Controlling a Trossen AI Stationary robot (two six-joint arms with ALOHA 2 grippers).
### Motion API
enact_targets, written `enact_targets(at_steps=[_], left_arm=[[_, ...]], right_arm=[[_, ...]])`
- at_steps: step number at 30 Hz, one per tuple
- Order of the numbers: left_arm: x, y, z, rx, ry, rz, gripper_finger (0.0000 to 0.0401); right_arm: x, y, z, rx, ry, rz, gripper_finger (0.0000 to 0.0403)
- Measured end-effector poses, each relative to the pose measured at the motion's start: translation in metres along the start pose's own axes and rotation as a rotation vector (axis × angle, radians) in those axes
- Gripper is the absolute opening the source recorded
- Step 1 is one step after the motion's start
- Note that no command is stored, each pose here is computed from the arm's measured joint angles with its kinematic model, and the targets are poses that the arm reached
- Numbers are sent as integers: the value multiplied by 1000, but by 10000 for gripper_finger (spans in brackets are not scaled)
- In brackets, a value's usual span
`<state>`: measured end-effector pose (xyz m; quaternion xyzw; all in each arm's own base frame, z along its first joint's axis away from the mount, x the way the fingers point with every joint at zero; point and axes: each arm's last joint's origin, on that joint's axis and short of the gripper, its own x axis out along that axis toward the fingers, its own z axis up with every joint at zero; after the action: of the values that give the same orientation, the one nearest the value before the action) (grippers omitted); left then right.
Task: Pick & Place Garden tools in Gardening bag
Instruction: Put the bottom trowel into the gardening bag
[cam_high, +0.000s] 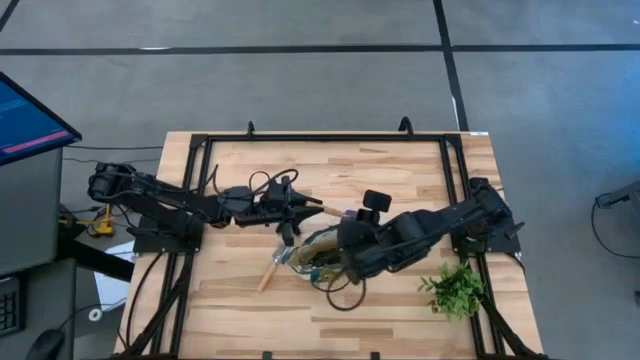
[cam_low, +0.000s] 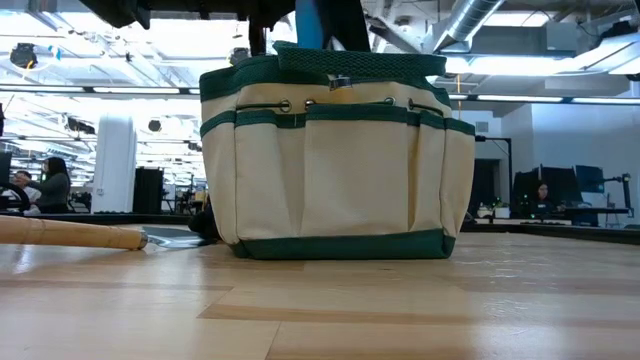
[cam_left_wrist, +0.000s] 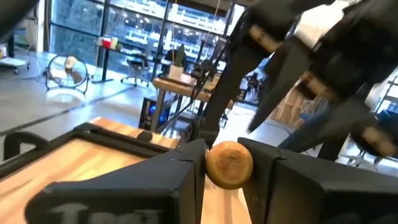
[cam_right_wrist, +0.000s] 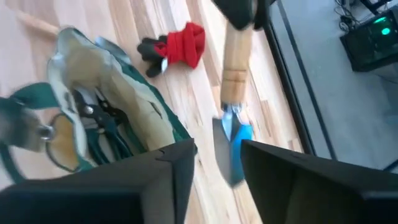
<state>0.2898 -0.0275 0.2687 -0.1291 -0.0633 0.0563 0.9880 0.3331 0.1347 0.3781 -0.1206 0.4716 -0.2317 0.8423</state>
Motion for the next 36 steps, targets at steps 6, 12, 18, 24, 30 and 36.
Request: enact_targets(at_steps=[6,12,18,24,30,36], left_arm=[[-13,-1,21,61,-77,-20,52],[-41,3,31,77,-129,-28,52],[-64,7,32,45,-236,-109,52],[-70,6,28,31,-258,-189,52],[-70,6,29,31,-260,-205,52],[-70,6,29,31,-265,-209,52]], right_arm=[[-41,-6,-13,48,-112,4,64],[-59,13,-38,66,-214,-55,5],[-43,32,-64,140,-243,-109,7],[-14,49,-80,231,-320,-76,2],[18,58,-100,326,-456,9,1],[47,54,-124,446,-671,142,0]])
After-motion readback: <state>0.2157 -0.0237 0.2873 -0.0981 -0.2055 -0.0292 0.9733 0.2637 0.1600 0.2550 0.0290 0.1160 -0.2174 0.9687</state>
